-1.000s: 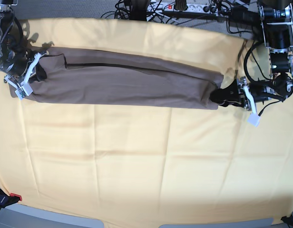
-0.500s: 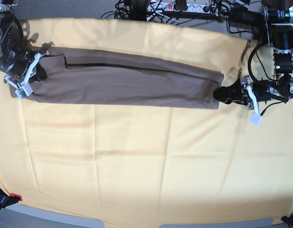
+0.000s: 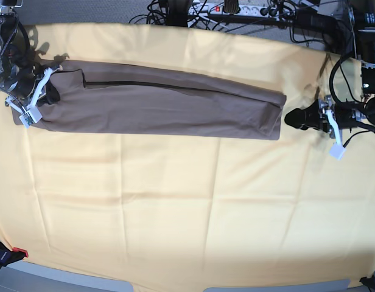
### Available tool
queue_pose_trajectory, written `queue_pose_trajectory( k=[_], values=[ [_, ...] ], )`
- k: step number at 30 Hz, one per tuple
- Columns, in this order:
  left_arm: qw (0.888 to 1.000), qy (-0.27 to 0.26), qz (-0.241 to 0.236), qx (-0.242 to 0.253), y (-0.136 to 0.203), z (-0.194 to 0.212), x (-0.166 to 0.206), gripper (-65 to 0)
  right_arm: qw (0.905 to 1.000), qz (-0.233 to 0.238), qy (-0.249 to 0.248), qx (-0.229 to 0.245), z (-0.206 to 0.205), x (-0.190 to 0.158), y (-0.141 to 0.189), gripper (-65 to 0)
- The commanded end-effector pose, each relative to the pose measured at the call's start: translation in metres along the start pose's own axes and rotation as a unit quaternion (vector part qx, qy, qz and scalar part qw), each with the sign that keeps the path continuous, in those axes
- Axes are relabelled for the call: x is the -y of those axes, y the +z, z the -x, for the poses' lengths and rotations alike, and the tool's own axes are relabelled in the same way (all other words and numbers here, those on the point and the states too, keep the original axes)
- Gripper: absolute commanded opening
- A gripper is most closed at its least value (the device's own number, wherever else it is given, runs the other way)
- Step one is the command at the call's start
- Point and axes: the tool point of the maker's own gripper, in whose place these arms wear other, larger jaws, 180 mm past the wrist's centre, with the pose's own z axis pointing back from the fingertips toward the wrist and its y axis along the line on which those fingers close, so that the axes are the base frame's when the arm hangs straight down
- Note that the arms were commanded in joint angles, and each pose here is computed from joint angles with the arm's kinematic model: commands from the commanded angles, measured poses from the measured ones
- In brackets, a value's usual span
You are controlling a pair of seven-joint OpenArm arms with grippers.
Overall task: Fold the T-shirt properly
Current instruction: 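Grasp both ends of the brown strip with both grippers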
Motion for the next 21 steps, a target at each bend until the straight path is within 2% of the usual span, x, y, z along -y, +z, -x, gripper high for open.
queue_pose_trajectory(
  k=[1, 11, 21],
  values=[
    [0.999, -0.007, -0.019, -0.031, 0.004, 0.007, -0.005, -30.3, 1.0, 0.004, 0.004, -0.001, -0.002, 0.004, 0.003, -65.0],
    [0.997, -0.015, -0.003, -0.071, -0.014, 0.019, 0.003, -30.3, 1.0, -0.001, 0.001, 0.004, -0.004, 0.002, 0.003, -65.0],
    [0.997, -0.016, -0.003, -0.075, -0.015, 0.02, 0.003, -30.3, 1.0, -0.001, 0.001, 0.004, -0.004, 0.002, 0.003, -65.0]
  ],
)
